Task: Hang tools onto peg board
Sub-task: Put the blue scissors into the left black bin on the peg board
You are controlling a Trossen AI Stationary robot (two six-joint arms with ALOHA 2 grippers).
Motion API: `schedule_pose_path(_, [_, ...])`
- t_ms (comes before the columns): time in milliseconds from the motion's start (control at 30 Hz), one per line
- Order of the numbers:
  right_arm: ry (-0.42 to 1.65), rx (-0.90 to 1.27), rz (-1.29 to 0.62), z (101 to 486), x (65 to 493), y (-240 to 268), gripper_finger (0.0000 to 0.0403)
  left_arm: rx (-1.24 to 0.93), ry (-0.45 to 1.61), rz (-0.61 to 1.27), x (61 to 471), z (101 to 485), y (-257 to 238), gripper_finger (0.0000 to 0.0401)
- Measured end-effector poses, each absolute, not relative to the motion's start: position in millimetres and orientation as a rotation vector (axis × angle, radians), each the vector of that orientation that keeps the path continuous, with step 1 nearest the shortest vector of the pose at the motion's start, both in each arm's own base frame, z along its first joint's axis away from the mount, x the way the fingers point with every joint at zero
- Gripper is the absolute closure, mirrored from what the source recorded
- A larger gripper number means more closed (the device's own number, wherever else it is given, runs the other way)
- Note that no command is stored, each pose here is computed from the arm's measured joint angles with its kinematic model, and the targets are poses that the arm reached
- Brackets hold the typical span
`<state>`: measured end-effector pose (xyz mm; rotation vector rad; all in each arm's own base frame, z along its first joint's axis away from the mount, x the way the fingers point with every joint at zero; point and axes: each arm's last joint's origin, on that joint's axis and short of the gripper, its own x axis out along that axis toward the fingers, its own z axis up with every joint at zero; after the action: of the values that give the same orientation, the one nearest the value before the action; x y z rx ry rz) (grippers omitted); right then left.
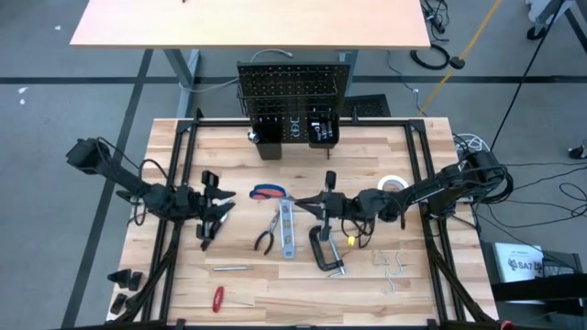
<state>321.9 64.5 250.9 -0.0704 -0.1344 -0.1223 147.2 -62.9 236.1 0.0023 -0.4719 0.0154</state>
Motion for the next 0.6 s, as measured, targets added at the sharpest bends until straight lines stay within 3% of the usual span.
schedule_pose_path(600, [-0.198, -0.014, -0.105, 257, 323, 56, 0.0403, 0.204, -0.332, 0.131, 234, 247, -66, 0.028])
